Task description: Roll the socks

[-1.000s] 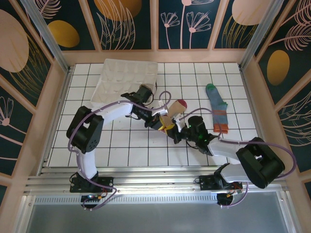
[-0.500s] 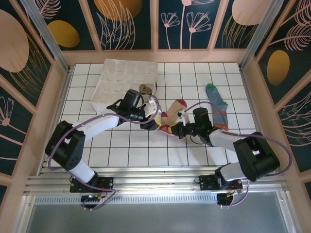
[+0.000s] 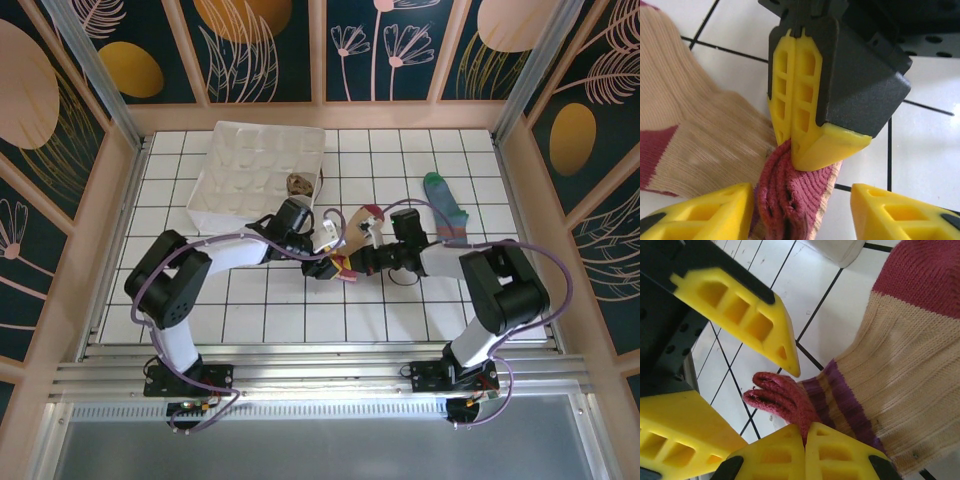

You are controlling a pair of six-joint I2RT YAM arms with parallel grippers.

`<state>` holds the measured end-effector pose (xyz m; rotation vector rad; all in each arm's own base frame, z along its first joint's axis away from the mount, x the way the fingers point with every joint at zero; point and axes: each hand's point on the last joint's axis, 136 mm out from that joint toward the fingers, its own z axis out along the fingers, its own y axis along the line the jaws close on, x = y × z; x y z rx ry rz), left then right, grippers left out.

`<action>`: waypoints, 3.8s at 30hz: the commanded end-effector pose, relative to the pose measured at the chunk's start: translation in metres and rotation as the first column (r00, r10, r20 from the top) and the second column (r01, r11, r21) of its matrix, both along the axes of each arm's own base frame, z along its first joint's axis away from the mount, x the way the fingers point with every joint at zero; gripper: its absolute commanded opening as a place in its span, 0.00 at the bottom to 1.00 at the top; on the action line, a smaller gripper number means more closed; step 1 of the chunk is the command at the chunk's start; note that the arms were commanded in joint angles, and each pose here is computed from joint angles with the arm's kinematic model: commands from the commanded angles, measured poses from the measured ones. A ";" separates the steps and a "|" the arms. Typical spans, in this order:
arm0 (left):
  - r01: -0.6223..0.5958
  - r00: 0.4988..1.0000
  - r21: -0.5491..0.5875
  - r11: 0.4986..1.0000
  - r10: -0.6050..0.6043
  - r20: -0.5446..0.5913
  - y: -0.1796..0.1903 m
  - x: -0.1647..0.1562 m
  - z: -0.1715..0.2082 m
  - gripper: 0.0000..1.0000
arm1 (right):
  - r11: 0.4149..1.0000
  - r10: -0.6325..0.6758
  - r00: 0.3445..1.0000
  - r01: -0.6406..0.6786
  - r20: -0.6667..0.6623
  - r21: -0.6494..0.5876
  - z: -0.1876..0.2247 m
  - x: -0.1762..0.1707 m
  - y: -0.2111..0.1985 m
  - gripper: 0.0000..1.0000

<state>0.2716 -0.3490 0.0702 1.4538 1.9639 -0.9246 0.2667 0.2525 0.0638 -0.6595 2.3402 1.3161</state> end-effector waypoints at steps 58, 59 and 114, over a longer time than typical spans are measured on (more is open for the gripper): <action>0.087 0.850 0.310 0.947 -0.233 0.472 0.011 -0.008 -0.043 0.42 | 0.884 -0.128 0.967 0.011 -0.219 -0.467 -0.083 -0.015 -0.021 0.13; 0.097 0.852 0.317 0.943 -0.244 0.463 0.010 -0.009 -0.048 0.41 | 0.885 -0.126 0.966 0.006 -0.227 -0.466 -0.084 -0.016 -0.021 0.12; 0.275 0.949 0.255 0.927 -0.220 -0.224 -0.009 -0.068 -0.051 0.00 | 0.970 -0.228 0.964 0.214 -0.135 -0.115 -0.020 -0.003 -0.030 0.28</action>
